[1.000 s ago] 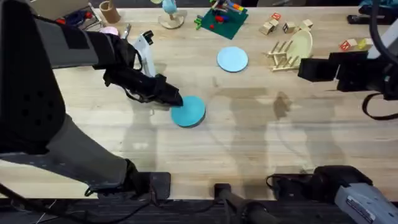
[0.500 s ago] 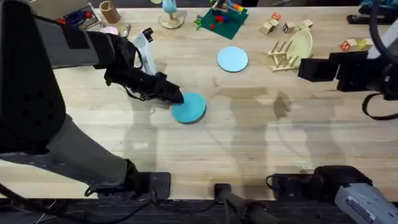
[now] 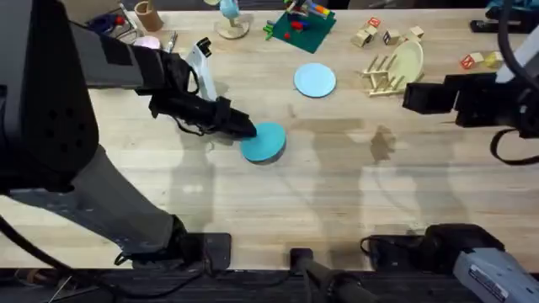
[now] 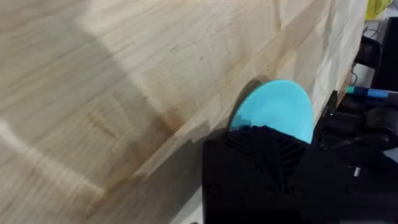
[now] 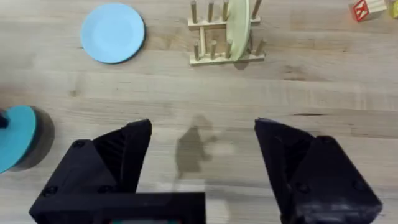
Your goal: Pick up the plates from the table one by one and place each into a slot on the dish rack.
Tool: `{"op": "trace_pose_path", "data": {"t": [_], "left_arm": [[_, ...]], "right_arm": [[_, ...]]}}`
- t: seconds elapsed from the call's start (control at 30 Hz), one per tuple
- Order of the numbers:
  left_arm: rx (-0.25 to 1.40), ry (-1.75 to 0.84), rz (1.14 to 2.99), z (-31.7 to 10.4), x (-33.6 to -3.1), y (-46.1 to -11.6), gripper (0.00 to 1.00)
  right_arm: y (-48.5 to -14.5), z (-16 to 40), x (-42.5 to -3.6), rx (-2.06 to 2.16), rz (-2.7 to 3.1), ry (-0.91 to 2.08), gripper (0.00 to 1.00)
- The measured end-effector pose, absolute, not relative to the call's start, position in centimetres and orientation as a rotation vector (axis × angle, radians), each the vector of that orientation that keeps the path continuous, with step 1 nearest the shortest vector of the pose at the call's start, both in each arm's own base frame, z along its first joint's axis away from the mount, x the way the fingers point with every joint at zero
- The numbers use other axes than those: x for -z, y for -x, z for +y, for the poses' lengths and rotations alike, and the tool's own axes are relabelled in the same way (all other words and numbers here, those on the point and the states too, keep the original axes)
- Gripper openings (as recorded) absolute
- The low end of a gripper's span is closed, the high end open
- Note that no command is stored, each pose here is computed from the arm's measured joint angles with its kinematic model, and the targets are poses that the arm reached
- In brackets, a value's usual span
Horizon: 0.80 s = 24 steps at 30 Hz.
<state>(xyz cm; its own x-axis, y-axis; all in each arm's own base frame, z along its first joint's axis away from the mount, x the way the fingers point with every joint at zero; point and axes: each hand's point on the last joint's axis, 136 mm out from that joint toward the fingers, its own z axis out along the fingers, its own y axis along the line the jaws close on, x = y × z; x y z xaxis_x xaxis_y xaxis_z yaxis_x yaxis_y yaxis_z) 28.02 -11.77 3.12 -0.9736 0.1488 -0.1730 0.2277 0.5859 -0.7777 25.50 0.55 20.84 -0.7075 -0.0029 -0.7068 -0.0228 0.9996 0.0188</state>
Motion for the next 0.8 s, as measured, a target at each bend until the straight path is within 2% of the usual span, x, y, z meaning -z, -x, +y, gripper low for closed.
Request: {"op": "trace_pose_path", "data": {"t": [0.5, 0.8], "left_arm": [[1.347, -0.361, 2.701, -11.8, -3.1, -28.0, 0.041], [1.346, -0.365, 2.699, -11.8, -3.1, -28.0, 0.04]], "right_arm": [[-25.3, 0.7, -20.6, -0.072, 2.37, -0.051, 0.996], [-24.8, 3.8, -18.7, -0.377, 2.479, -0.199, 0.995]]}}
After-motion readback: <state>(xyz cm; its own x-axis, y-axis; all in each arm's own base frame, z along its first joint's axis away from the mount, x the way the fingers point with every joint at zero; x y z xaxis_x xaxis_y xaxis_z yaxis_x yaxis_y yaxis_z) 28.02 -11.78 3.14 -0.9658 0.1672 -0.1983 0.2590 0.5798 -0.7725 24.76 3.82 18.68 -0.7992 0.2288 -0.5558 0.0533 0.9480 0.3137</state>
